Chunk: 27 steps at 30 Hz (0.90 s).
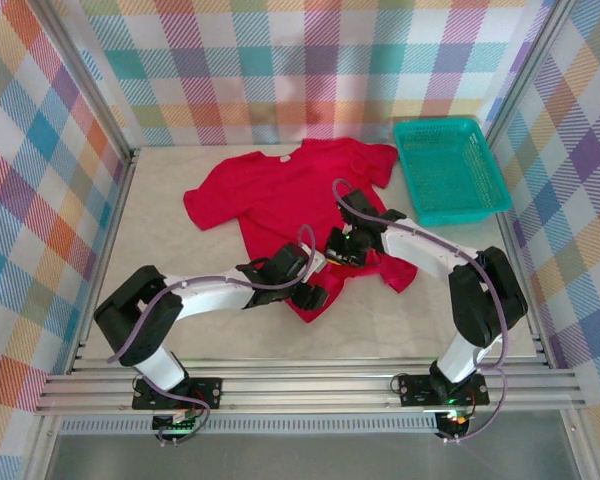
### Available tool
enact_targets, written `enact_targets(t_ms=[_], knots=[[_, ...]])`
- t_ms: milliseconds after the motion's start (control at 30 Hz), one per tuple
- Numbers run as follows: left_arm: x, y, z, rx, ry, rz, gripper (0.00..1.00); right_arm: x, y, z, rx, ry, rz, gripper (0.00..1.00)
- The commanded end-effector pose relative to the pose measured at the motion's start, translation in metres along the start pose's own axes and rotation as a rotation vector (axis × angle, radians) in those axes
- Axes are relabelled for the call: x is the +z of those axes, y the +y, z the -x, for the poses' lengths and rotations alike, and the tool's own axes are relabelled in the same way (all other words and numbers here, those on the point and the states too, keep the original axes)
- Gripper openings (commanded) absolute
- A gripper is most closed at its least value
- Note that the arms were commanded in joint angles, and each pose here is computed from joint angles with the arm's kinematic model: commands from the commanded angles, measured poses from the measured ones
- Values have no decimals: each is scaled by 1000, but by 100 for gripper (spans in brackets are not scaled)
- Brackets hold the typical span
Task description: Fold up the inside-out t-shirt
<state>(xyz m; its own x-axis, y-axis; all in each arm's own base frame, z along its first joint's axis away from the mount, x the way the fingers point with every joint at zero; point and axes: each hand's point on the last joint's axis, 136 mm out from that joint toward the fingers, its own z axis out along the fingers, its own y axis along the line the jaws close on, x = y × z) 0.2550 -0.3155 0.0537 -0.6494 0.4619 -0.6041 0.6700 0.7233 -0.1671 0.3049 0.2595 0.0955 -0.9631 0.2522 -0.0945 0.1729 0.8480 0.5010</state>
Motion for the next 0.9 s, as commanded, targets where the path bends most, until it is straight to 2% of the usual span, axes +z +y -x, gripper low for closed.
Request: enact_targets(t_ms=[0, 100, 167, 300, 433, 600, 667, 733, 800, 867], knots=[[6, -4, 8, -3, -1, 25, 63, -1, 2, 2, -3, 14, 6, 0], [8, -4, 7, -7, 10, 33, 53, -2, 2, 2, -4, 12, 8, 0], [9, -2, 8, -12, 14, 46, 40, -3, 1, 1, -3, 14, 8, 0], [1, 1, 13, -12, 45, 72, 0, -4, 1, 3, -10, 8, 5, 0], [-30, 11, 23, -20, 85, 116, 0, -4, -5, 8, -44, -6, -33, 0], [-88, 25, 69, -85, 3, 131, 0, -9, -5, 32, -129, -67, -66, 1], [-105, 29, 87, -139, -51, 111, 0, -17, 1, 39, -167, -86, -69, 30], [-117, 31, 99, -184, -87, 85, 0, -35, 4, 44, -210, -124, -83, 40], [-122, 30, 106, -208, -100, 55, 0, -50, 6, 43, -241, -157, -79, 40], [-124, 29, 110, -223, -111, 35, 0, -62, 7, 35, -272, -172, -44, 35]])
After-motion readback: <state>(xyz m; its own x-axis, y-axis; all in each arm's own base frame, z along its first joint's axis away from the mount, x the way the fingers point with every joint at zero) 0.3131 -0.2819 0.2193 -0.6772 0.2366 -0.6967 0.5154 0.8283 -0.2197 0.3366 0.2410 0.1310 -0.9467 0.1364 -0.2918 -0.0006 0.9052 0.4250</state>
